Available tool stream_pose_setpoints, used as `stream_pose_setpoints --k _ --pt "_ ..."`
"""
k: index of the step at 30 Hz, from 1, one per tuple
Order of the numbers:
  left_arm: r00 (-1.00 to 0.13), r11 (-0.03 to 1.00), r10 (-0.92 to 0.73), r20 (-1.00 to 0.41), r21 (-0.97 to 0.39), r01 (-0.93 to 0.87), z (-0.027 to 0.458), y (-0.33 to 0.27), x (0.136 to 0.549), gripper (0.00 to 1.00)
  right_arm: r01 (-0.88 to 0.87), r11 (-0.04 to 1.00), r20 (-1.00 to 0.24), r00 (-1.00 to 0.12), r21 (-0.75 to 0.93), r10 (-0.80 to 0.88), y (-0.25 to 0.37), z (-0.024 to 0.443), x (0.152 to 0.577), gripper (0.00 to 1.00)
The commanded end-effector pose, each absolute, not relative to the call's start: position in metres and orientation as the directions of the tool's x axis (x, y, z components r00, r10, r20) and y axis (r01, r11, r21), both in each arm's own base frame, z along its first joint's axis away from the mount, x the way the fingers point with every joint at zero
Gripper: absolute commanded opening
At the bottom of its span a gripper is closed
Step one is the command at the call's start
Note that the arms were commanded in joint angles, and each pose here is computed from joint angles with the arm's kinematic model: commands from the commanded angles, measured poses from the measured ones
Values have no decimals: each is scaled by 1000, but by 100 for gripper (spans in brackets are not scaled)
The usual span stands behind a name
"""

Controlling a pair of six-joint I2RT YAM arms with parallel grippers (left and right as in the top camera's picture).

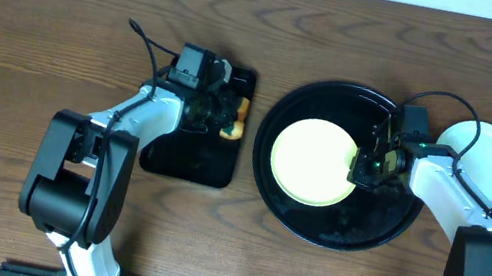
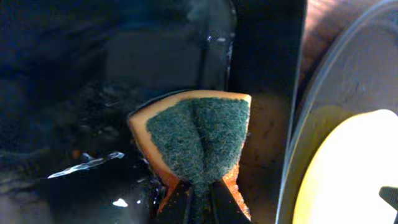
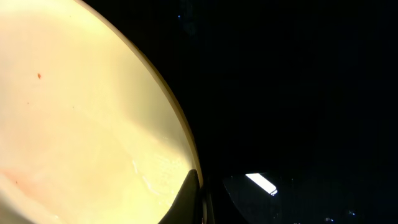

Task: Clean dirty plates on tray and stack at the side
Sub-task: 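Return the sponge to the small black tray with the left gripper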

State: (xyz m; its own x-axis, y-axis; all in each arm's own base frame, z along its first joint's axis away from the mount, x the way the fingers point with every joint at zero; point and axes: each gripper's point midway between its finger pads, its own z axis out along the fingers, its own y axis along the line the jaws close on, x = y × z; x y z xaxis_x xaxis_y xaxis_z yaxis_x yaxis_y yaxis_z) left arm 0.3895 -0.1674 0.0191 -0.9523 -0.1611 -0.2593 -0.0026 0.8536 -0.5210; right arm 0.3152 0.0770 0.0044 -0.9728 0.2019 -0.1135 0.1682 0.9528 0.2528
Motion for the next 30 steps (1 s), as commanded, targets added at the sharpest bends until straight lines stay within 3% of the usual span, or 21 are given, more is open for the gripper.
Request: stream_pose_setpoints --k 1,5,12,20,26,30 --pt "-960 871 -144 -242 -491 -7 9 -164 383 7 169 959 -98 -976 226 195 76 -1 311 1" --pt "-959 896 -153 -240 -443 -32 3 -155 381 7 169 959 -98 -976 226 195 76 -1 311 1" --pt "-928 966 -190 -320 -229 -119 1 -109 391 7 166 960 -97 -977 225 191 76 -1 310 1" --pt "-920 960 -220 -324 -242 -144 9 -111 390 7 166 964 -110 -975 208 192 72 -1 312 1" --pt "-938 972 -135 -321 -227 -62 7 -126 382 9 179 960 -162 -963 217 216 68 1 327 1" --pt "-937 972 -139 -322 -223 -67 11 -122 382 25 97 933 -171 -971 348 164 88 9 332 1"
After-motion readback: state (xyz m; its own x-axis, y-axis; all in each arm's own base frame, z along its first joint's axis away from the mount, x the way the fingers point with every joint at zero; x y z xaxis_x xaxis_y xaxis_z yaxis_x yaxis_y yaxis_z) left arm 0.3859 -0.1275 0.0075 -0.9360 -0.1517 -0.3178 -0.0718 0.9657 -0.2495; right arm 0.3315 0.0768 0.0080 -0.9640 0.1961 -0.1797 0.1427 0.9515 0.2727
